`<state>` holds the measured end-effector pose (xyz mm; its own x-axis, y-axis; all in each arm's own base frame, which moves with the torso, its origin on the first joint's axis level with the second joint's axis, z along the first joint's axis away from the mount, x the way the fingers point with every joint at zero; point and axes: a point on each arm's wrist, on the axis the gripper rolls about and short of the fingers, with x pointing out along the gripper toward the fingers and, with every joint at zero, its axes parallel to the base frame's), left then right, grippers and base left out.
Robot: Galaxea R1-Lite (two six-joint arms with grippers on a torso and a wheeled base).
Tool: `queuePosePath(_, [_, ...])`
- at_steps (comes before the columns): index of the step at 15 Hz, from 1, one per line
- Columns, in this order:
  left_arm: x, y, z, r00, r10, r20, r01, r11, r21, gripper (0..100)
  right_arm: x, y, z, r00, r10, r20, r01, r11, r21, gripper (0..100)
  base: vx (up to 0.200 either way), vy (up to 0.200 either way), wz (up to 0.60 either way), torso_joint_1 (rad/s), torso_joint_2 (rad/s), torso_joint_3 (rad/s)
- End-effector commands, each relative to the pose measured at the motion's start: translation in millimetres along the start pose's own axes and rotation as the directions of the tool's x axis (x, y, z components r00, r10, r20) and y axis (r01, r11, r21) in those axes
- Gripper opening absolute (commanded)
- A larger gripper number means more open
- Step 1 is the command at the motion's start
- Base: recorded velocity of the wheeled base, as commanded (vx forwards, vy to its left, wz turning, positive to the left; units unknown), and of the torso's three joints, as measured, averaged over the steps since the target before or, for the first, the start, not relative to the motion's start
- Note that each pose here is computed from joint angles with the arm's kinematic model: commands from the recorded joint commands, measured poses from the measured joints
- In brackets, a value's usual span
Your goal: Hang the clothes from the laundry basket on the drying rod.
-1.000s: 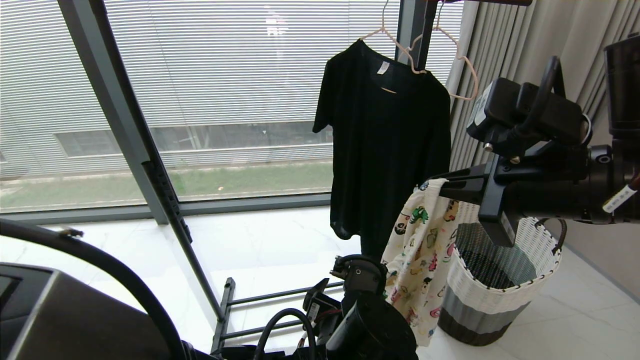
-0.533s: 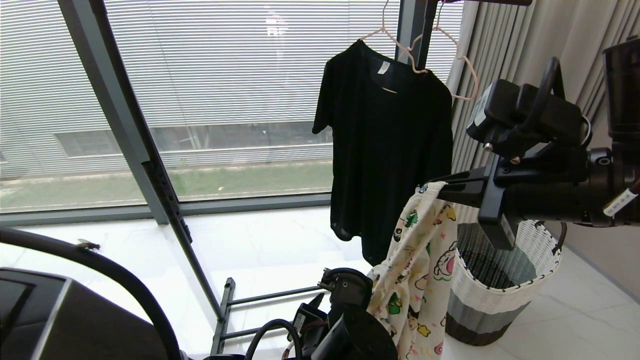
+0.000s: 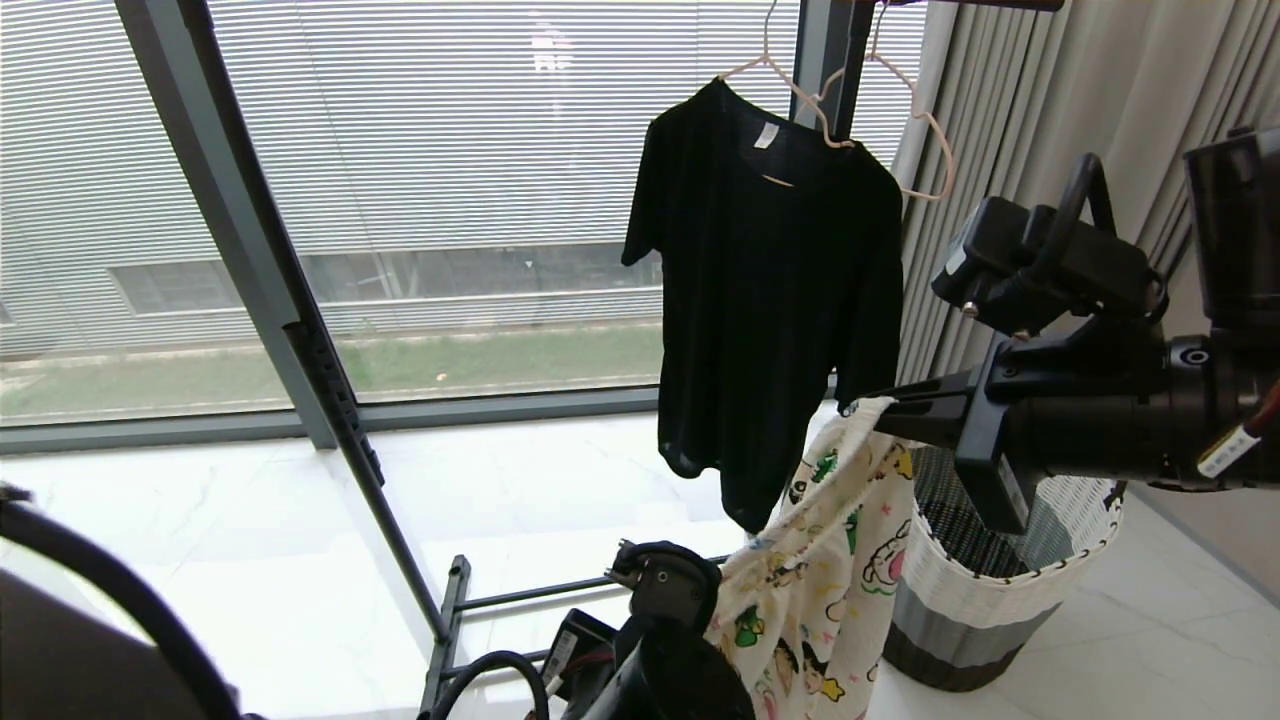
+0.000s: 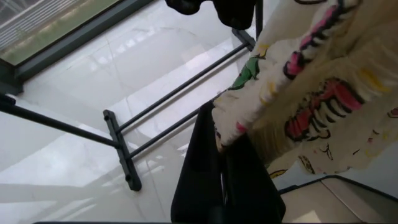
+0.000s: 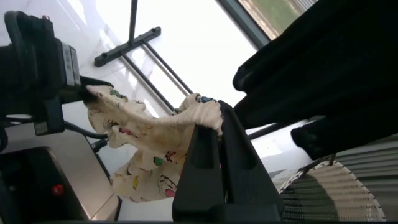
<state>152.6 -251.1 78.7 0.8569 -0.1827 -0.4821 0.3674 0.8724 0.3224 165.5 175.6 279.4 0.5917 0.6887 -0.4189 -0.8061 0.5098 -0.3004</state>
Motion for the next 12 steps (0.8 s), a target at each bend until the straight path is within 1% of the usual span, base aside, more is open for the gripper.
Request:
queuePosePath(1, [-31,36.6,-7,1.0,0.006,0.027,-0.006,1.0,0.017,0,-3,4.4,-10.8,1.0,0.01,-0.027,-0.009,1.0,0.02,0,0.0,0.0,0.0,0.0,0.0,0.0])
queuePosePath(2, [-38,46.0,-3,0.999,0.009,0.049,-0.009,1.0,-0.008,0,-4,5.7,-14.3,0.999,0.013,-0.036,-0.012,1.0,0.021,0,0.0,0.0,0.0,0.0,0.0,0.0])
queuePosePath(3, [-45,64.3,7,0.996,0.014,0.083,-0.011,0.999,-0.037,0,-5,7.5,-18.8,0.999,0.017,-0.047,-0.016,1.0,0.022,0,0.0,0.0,0.0,0.0,0.0,0.0])
queuePosePath(4, [-49,90.8,17,0.993,0.033,0.116,-0.028,0.999,-0.046,0,-6,8.5,-21.3,0.998,0.021,-0.053,-0.02,1.0,0.022,0,0.0,0.0,0.0,0.0,0.0,0.0])
queuePosePath(5, [-51,114.7,26,0.988,0.044,0.147,-0.039,0.998,-0.04,0,-5,8.2,-20.5,0.999,0.018,-0.042,-0.018,1.0,0.021,0,0.0,0.0,0.0,0.0,0.0,0.0])
queuePosePath(6, [-52,136.6,37,0.983,0.07,0.171,-0.064,0.997,-0.039,0,-4,6.7,-16.7,1.0,0.006,-0.008,-0.005,1.0,0.019,0,0.0,0.0,0.0,0.0,0.0,0.0])
queuePosePath(7, [-53,152.4,49,0.977,0.091,0.191,-0.084,0.995,-0.048,0,-3,4.9,-12.0,0.999,-0.007,0.035,0.007,1.0,0.016,0,0.0,0.0,0.0,0.0,0.0,0.0])
queuePosePath(8, [-57,163.9,63,0.974,0.104,0.203,-0.092,0.994,-0.066,0,-1,2.9,-6.8,0.997,-0.021,0.074,0.02,1.0,0.014,0,0.0,0.0,0.0,0.0,0.0,0.0])
queuePosePath(9, [-64,171.8,75,0.973,0.101,0.208,-0.087,0.993,-0.073,0,-2,1.1,-1.8,0.995,-0.031,0.096,0.03,0.999,0.013,0,0.0,0.0,0.0,0.0,0.0,0.0])
queuePosePath(10, [-72,176.5,85,0.975,0.071,0.21,-0.059,0.996,-0.065,0,-3,-0.1,1.5,0.994,-0.036,0.108,0.034,0.999,0.012,0,0.0,0.0,0.0,0.0,0.0,0.0])
queuePosePath(11, [-82,180.9,93,0.976,0.022,0.218,-0.011,0.998,-0.054,0,-4,-1.1,4.2,0.992,-0.039,0.118,0.038,0.999,0.012,0,0.0,0.0,0.0,0.0,0.0,0.0])
queuePosePath(12, [-89,183.6,96,0.978,-0.014,0.21,0.023,0.999,-0.041,0,-5,-1.7,4.7,0.992,-0.044,0.121,0.042,0.999,0.013,0,0.0,0.0,0.0,0.0,0.0,0.0])
